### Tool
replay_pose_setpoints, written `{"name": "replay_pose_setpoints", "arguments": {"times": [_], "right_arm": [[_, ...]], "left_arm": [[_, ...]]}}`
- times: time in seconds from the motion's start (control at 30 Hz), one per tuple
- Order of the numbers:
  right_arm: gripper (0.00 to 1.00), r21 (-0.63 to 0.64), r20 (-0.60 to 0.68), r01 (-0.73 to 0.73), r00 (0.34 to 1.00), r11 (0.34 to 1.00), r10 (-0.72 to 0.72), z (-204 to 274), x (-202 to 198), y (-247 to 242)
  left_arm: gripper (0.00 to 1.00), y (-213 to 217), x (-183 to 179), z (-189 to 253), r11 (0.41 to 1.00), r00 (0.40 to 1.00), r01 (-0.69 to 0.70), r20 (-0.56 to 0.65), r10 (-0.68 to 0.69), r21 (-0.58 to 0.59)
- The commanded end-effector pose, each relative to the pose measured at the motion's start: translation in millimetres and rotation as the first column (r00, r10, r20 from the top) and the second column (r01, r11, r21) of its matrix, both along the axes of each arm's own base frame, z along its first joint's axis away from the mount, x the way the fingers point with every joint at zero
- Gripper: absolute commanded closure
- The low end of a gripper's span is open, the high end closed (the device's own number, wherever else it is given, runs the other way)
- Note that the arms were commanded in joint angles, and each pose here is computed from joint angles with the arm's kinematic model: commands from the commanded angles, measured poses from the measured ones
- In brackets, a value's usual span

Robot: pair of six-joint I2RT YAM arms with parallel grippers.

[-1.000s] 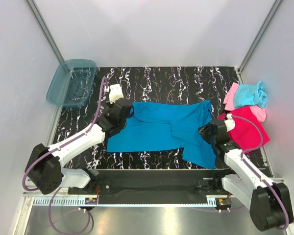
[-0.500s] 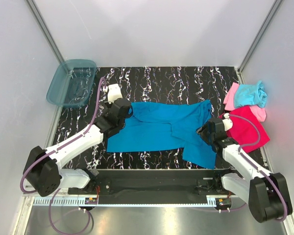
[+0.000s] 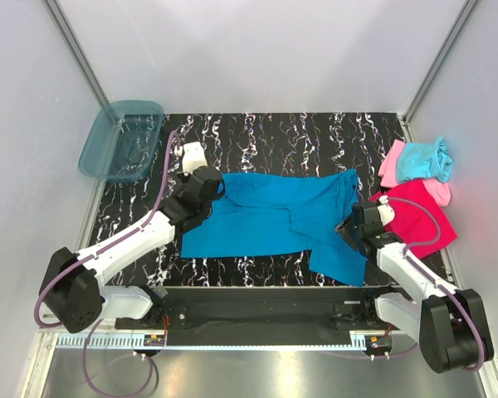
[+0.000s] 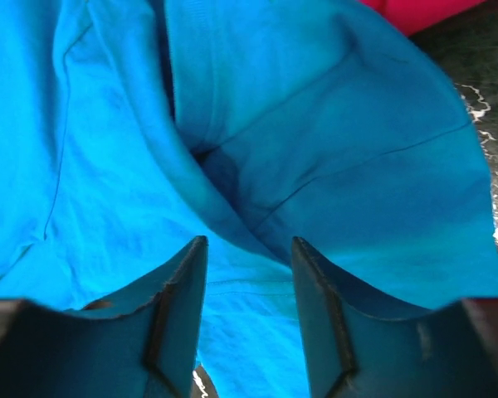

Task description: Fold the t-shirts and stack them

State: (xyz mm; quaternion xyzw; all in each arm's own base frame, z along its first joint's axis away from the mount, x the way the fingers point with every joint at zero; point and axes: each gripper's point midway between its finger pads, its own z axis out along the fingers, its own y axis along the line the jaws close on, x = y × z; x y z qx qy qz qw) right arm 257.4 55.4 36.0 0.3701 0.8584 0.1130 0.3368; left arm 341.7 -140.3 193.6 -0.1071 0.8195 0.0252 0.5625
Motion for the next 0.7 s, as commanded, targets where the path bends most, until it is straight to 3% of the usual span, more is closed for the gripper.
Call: {"name": "replay_pose_setpoints", "arguments": {"times": [0.0,0.07,0.1,0.17,0.2,0.43,0.67], "right_arm": [[0.50,0.004,0.001,0.013,1.000,1.000,-0.013,6.9,5.7,-2.1],[0.61,0.006,-0.010,0.013,1.000,1.000,-0.013,4.5,4.7,-1.8],[0.81,0.008,-0.015,0.011,1.000,1.000,-0.011,3.0,4.1,-1.4],[0.97,0.012,-0.016,0.010,1.000,1.000,-0.009,3.0,3.9,-0.6],[1.00,0.017,-0.010,0.009,1.000,1.000,-0.009,4.8,5.2,0.3],[1.00,0.033,0.048,0.005,0.999,0.999,-0.007,22.6,10.0,2.2],[1.00,0.044,0.264,0.008,0.964,0.999,-0.019,85.2,24.3,-1.0]], "left_arm": [[1.00,5.0,2.8,25.3,0.999,0.997,-0.030,0.077,0.032,-0.030],[1.00,5.9,2.6,26.9,0.999,0.996,-0.032,0.080,0.034,-0.034],[1.00,5.6,2.6,26.8,0.999,0.996,-0.030,0.080,0.033,-0.034],[1.00,5.3,2.7,26.2,0.999,0.996,-0.029,0.078,0.031,-0.034],[1.00,4.7,2.7,25.3,0.999,0.997,-0.027,0.075,0.029,-0.034],[1.00,4.5,3.3,25.2,0.999,0.997,-0.028,0.071,0.030,-0.028],[1.00,3.5,3.4,22.2,0.999,0.998,-0.026,0.062,0.027,-0.028]]}}
